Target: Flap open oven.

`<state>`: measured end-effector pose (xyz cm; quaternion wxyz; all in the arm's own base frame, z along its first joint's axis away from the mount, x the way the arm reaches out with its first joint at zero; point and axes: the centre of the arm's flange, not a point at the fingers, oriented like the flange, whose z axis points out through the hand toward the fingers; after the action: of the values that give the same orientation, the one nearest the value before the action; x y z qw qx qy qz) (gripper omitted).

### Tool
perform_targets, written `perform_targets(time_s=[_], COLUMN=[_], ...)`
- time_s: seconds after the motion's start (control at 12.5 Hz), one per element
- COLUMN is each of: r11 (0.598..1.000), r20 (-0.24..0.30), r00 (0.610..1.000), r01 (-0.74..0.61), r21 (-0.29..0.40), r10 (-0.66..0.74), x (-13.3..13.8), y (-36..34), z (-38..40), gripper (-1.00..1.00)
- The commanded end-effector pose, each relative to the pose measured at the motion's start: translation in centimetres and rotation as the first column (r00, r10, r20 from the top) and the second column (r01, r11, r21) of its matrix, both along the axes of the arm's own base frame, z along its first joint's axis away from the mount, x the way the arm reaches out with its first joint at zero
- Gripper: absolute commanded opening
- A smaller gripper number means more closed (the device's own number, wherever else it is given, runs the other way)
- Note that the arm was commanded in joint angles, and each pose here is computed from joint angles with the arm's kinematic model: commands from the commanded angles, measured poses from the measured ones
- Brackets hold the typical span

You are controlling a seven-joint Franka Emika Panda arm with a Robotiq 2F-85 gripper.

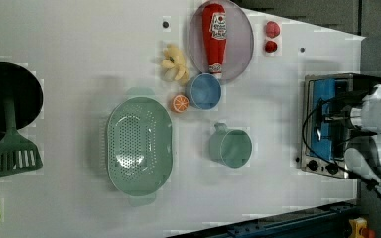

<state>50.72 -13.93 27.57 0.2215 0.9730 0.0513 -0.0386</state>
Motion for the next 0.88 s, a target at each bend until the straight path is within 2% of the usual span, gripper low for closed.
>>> perform_targets(time_s=[0.08, 0.48, 0.88], r11=[0.994, 0.993, 0.980], r20=[0.032, -0.025, 0.001], r00=[0.996, 0.996, 0.993], r01=[0.089, 0.087, 0.115], r21=[-0.066, -0.077, -0.163], r10=[-0.088, -0.089, -0.116], x=[0.1, -0.3, -0.2], y=[4.3, 7.4, 10.4], z=[-2.7, -7.6, -13.1], gripper=[-0.65, -0.65, -0.65])
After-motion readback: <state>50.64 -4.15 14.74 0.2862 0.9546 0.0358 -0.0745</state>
